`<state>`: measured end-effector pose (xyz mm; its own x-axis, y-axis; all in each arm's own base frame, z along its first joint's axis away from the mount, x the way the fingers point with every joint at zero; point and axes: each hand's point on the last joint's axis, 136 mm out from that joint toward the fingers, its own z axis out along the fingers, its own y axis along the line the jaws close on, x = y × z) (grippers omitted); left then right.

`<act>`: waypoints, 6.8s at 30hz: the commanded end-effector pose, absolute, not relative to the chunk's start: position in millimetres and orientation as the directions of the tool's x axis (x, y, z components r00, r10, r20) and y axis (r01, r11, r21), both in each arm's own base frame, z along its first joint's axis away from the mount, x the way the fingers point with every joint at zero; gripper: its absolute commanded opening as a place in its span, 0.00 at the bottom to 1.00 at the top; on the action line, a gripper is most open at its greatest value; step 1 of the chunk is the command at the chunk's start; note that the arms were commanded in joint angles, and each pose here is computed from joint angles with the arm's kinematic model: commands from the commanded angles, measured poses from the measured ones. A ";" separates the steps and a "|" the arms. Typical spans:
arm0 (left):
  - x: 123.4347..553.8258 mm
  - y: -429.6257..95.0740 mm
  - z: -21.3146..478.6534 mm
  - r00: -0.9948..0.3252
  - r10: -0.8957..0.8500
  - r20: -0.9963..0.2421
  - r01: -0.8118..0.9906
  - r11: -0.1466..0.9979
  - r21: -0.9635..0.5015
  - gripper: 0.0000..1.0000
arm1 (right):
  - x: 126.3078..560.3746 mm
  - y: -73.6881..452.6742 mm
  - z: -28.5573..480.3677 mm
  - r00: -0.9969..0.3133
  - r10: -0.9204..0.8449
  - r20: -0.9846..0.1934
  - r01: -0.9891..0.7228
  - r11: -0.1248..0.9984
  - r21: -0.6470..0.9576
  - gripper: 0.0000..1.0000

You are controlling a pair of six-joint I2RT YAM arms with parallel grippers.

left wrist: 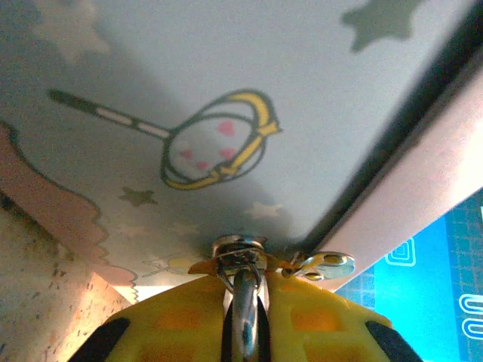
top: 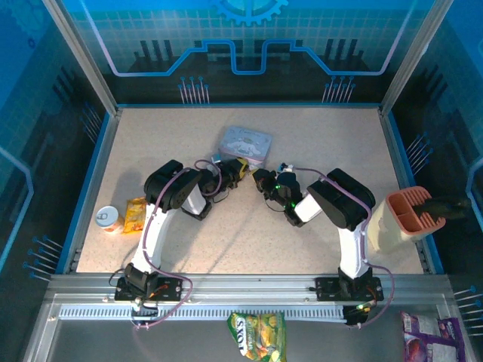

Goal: Unlock the padlock with the key

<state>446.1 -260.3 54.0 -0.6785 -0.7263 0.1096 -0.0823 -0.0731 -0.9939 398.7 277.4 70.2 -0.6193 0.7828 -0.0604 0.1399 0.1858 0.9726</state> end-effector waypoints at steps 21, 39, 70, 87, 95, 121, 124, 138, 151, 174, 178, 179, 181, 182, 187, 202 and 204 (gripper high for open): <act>389.3 -263.5 -53.2 -0.706 -0.663 0.247 -0.407 0.095 -0.909 0.00 | 410.5 306.1 101.9 -0.663 0.740 -0.111 0.037 0.180 0.983 0.00; 385.2 -271.5 -48.8 -0.739 -0.624 0.256 -0.398 0.097 -0.912 0.00 | 421.1 301.3 96.1 -0.731 0.672 -0.123 0.026 0.208 0.978 0.00; 383.4 -275.6 -46.5 -0.755 -0.595 0.277 -0.403 0.089 -0.911 0.00 | 439.4 266.5 93.4 -0.805 0.581 -0.120 0.026 0.237 0.971 0.00; 387.3 -270.7 -49.0 -0.720 -0.627 0.299 -0.431 0.065 -0.900 0.00 | 392.2 321.4 84.9 -0.856 0.500 -0.133 0.007 0.268 0.963 0.00; 386.8 -270.7 -49.1 -0.718 -0.628 0.299 -0.432 0.066 -0.900 0.00 | 377.1 335.6 84.0 -0.875 0.464 -0.138 -0.006 0.274 0.962 0.00; 384.0 -266.9 -52.3 -0.716 -0.634 0.292 -0.434 0.077 -0.898 0.00 | 368.8 316.6 75.8 -0.863 0.488 -0.129 0.013 0.278 0.961 0.00; 383.7 -264.2 -54.3 -0.712 -0.638 0.293 -0.438 0.078 -0.895 0.00 | 369.1 300.7 71.7 -0.850 0.511 -0.128 0.027 0.284 0.958 0.00; 383.6 -260.2 -56.6 -0.708 -0.642 0.294 -0.443 0.079 -0.893 0.00 | 359.5 282.8 68.7 -0.910 0.374 -0.179 -0.058 0.313 0.948 0.00; 383.2 -260.7 -55.0 -0.718 -0.629 0.298 -0.440 0.079 -0.894 0.00 | 313.6 273.2 83.0 -0.850 -0.092 -0.518 -0.488 0.508 0.710 0.00; 381.5 -265.8 -50.3 -0.779 -0.559 0.284 -0.402 0.099 -0.910 0.00 | 336.6 274.4 64.8 -0.941 -0.186 -0.283 -0.338 0.487 0.805 0.00; 380.5 -265.2 -50.2 -0.784 -0.552 0.284 -0.401 0.101 -0.911 0.00 | 355.0 264.5 65.2 -0.957 -0.117 -0.267 -0.290 0.479 0.829 0.00; 379.7 -264.3 -50.7 -0.783 -0.552 0.285 -0.403 0.102 -0.910 0.00 | 359.4 262.6 64.4 -0.960 -0.105 -0.258 -0.277 0.478 0.834 0.00; 379.1 -262.8 -51.2 -0.784 -0.550 0.288 -0.405 0.102 -0.908 0.00 | 368.2 259.4 64.1 -0.964 -0.087 -0.252 -0.262 0.467 0.844 0.00; 378.6 -262.4 -51.8 -0.783 -0.550 0.290 -0.408 0.102 -0.907 0.00 | 373.5 257.3 62.8 -0.967 -0.072 -0.243 -0.248 0.465 0.850 0.00; 376.8 -260.9 -53.0 -0.783 -0.550 0.290 -0.410 0.106 -0.906 0.00 | 392.2 251.3 62.0 -0.973 -0.032 -0.228 -0.218 0.445 0.868 0.00; 379.1 -255.6 -54.4 -0.774 -0.562 0.291 -0.414 0.103 -0.904 0.00 | 394.4 226.8 60.0 -0.984 0.063 -0.166 -0.129 0.389 0.912 0.00; 378.7 -255.0 -55.7 -0.773 -0.564 0.292 -0.417 0.104 -0.903 0.00 | 395.7 222.1 58.6 -0.984 0.080 -0.159 -0.116 0.388 0.914 0.00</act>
